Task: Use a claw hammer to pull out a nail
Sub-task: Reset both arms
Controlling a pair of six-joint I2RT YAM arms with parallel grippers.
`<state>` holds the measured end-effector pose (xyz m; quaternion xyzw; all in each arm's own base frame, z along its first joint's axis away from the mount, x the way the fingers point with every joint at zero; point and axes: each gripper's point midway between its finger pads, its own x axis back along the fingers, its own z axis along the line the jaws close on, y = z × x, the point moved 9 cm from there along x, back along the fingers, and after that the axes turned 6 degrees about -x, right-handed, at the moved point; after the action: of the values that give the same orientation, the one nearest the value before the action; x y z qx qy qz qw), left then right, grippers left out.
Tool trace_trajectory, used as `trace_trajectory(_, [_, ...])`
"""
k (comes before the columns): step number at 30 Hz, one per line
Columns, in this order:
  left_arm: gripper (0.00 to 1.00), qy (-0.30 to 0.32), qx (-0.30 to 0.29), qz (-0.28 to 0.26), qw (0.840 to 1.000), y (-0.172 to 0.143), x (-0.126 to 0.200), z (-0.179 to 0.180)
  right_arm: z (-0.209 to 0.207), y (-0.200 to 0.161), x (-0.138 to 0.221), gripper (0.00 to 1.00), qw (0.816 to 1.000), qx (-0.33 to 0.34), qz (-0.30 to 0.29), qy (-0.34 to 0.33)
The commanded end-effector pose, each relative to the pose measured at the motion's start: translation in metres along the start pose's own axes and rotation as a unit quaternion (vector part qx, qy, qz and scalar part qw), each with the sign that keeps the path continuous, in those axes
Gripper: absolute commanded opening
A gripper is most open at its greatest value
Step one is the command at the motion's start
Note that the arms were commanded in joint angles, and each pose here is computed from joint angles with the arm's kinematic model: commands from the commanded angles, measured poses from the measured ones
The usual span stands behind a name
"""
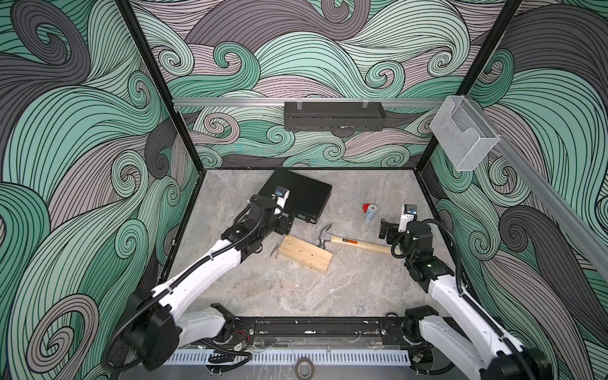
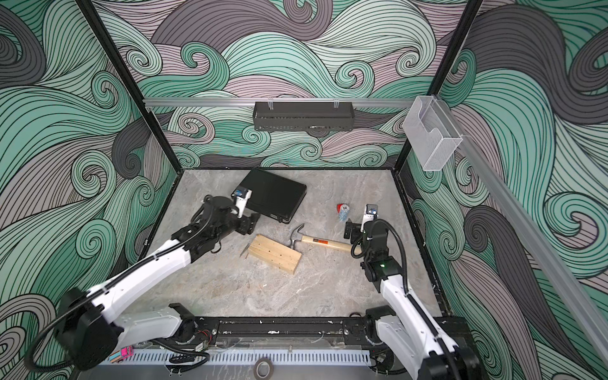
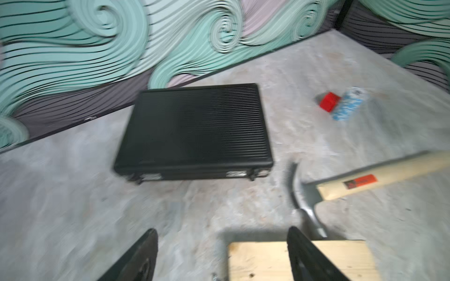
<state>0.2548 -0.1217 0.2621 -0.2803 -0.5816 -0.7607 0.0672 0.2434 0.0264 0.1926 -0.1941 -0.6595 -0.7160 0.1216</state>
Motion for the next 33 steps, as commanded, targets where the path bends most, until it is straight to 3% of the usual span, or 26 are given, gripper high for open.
trace_trajectory(1, [0.88,0.14,0.047,0.028,0.989,-0.037,0.022,0.042,-0.001,0.012,-0.016,1.0,0.998,0.013,-0.061,-0.013])
trace_trajectory(6, [0.91,0.245,0.107,0.053,0.962,-0.093,0.031,0.083,-0.019,-0.004,-0.044,1.0,0.998,0.024,-0.046,-0.037])
trace_trajectory(11, [0.91,0.266,0.18,0.046,0.946,-0.127,0.011,0.106,-0.025,-0.013,-0.062,1.0,0.997,0.016,-0.063,-0.028])
trace_trajectory(13, [0.91,0.277,0.179,0.051,0.943,-0.134,0.001,0.11,-0.022,-0.011,-0.07,1.0,0.998,0.012,-0.057,-0.016])
trace_trajectory(17, [0.91,0.266,0.161,0.05,0.949,-0.134,-0.019,0.113,-0.011,-0.026,-0.089,1.0,0.997,0.037,-0.047,0.038])
trace_trajectory(19, [0.91,0.241,0.15,0.023,0.959,-0.131,-0.026,0.111,-0.012,-0.031,-0.091,1.0,0.997,0.036,-0.061,0.04])
trace_trajectory(23, [0.91,0.228,0.147,-0.025,0.962,-0.123,-0.038,0.113,-0.011,-0.03,-0.091,1.0,0.997,0.037,-0.049,0.041])
trace_trajectory(30, [0.87,0.147,0.092,0.002,0.985,-0.106,-0.075,0.113,-0.011,-0.03,-0.092,1.0,0.997,0.038,-0.042,0.044])
trace_trajectory(33, [0.87,0.12,0.063,-0.021,0.991,-0.108,-0.08,0.109,-0.011,-0.03,-0.091,1.0,0.997,0.037,-0.042,0.045])
